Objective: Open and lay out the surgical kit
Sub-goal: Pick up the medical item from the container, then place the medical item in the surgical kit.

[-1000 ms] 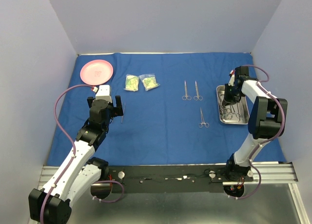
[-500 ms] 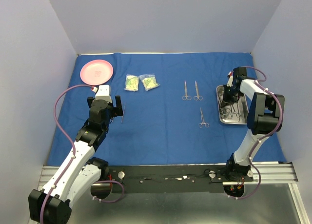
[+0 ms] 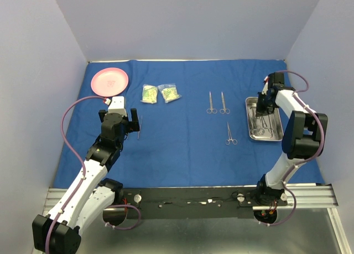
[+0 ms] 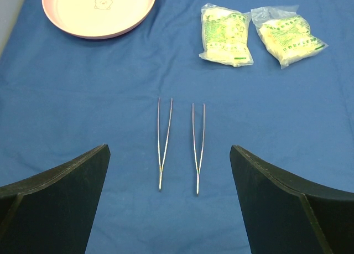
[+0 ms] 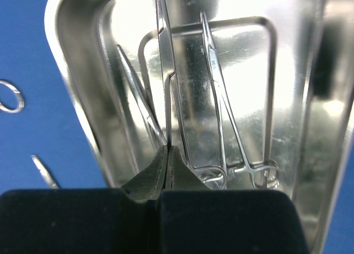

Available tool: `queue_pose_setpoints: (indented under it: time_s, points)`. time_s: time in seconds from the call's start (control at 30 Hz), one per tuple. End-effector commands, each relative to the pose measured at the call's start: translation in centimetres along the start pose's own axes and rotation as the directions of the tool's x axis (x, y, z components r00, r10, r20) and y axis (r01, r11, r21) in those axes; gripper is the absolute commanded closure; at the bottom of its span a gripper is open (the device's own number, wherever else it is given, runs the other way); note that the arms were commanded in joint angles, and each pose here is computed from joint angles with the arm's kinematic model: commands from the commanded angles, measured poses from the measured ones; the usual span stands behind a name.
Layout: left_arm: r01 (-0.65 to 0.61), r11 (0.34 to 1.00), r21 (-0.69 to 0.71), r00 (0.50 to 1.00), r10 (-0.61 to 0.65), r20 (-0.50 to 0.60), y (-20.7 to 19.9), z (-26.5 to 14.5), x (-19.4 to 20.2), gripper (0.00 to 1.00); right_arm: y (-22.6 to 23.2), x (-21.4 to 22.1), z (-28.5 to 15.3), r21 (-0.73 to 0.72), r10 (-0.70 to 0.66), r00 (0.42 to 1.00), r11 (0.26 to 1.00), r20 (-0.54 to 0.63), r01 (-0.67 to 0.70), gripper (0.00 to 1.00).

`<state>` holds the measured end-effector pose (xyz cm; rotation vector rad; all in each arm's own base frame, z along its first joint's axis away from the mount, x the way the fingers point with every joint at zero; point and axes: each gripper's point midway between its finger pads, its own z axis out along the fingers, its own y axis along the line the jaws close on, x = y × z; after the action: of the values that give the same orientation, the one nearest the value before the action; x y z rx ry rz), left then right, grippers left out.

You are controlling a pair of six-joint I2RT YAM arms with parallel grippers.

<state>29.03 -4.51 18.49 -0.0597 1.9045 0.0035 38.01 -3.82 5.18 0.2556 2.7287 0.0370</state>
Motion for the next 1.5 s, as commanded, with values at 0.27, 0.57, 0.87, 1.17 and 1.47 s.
queue_pose_setpoints:
  time_s: [0.27,0.57,0.87,1.17,1.47]
  points:
    - [-0.004,1.0,0.012,1.0,0.003,0.018,-0.3,0.2,-0.4,0.01,5.2,0.4,-6.1,-0.022,0.054,0.992,0.998,0.113,-0.052,0.99]
    - [-0.008,1.0,0.003,1.0,0.008,0.0,-0.2,0.4,-0.1,0.02,16.9,8.3,-7.2,-0.142,0.013,0.999,0.99,0.049,-0.005,0.99]
    - [-0.005,1.0,0.006,1.0,0.005,-0.009,-0.3,0.6,0.1,0.02,21.5,13.8,-4.6,-0.152,0.021,0.999,0.988,-0.049,-0.028,0.99]
    - [0.0,1.0,0.008,1.0,0.0,0.002,-0.3,0.4,-0.1,0.02,20.1,15.0,-2.2,-0.052,0.022,0.997,0.998,-0.071,-0.026,0.99]
    - [0.001,1.0,0.011,1.0,-0.001,0.005,-0.4,0.3,-0.2,0.02,19.9,15.0,-1.0,-0.04,-0.043,0.997,0.998,-0.065,0.041,0.99]
